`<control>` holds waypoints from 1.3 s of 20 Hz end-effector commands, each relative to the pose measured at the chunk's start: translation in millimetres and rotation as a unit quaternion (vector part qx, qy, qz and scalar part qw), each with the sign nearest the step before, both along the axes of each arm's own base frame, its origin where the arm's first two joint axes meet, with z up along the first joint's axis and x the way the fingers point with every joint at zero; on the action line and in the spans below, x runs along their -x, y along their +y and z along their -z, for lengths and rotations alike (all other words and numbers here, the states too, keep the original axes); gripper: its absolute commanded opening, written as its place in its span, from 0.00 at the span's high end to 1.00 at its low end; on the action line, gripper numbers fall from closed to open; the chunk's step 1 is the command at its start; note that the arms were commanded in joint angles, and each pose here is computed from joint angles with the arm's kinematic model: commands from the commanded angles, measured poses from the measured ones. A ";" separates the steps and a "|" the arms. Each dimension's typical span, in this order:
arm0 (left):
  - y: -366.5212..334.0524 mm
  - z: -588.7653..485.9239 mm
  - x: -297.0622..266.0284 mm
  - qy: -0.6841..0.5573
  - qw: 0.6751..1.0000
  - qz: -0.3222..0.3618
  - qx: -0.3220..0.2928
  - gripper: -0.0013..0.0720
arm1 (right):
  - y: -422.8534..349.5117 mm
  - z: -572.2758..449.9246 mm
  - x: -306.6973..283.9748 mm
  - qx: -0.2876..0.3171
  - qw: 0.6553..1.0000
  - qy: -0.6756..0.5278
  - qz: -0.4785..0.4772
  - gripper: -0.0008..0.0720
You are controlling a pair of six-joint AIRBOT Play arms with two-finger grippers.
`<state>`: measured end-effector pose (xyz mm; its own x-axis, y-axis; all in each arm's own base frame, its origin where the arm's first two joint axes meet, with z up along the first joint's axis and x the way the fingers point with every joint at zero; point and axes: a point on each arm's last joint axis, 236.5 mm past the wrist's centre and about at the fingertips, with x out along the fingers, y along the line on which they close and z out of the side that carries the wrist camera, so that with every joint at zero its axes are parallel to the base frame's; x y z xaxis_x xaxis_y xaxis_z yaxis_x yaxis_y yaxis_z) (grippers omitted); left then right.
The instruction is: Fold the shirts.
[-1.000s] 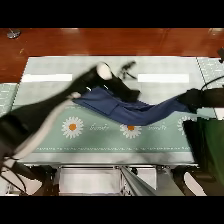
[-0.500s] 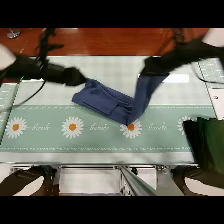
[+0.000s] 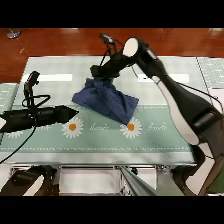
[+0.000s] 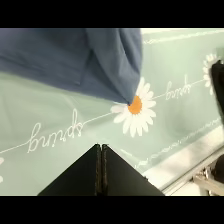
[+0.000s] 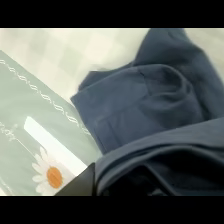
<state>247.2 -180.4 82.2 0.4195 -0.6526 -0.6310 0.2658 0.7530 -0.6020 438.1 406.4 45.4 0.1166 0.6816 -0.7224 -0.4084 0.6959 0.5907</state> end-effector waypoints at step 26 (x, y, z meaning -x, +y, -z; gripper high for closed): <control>11.9 57.4 -46.9 0.041 0.997 -0.070 -0.014 0.95 | -272.6 119.5 140.4 0.008 0.921 0.157 0.356 0.13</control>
<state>293.8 -168.6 25.1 0.4506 -0.5735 -0.6841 0.1090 0.7960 -0.5954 321.1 121.0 -38.5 0.3159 0.4659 -0.8265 0.2603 0.7952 0.5477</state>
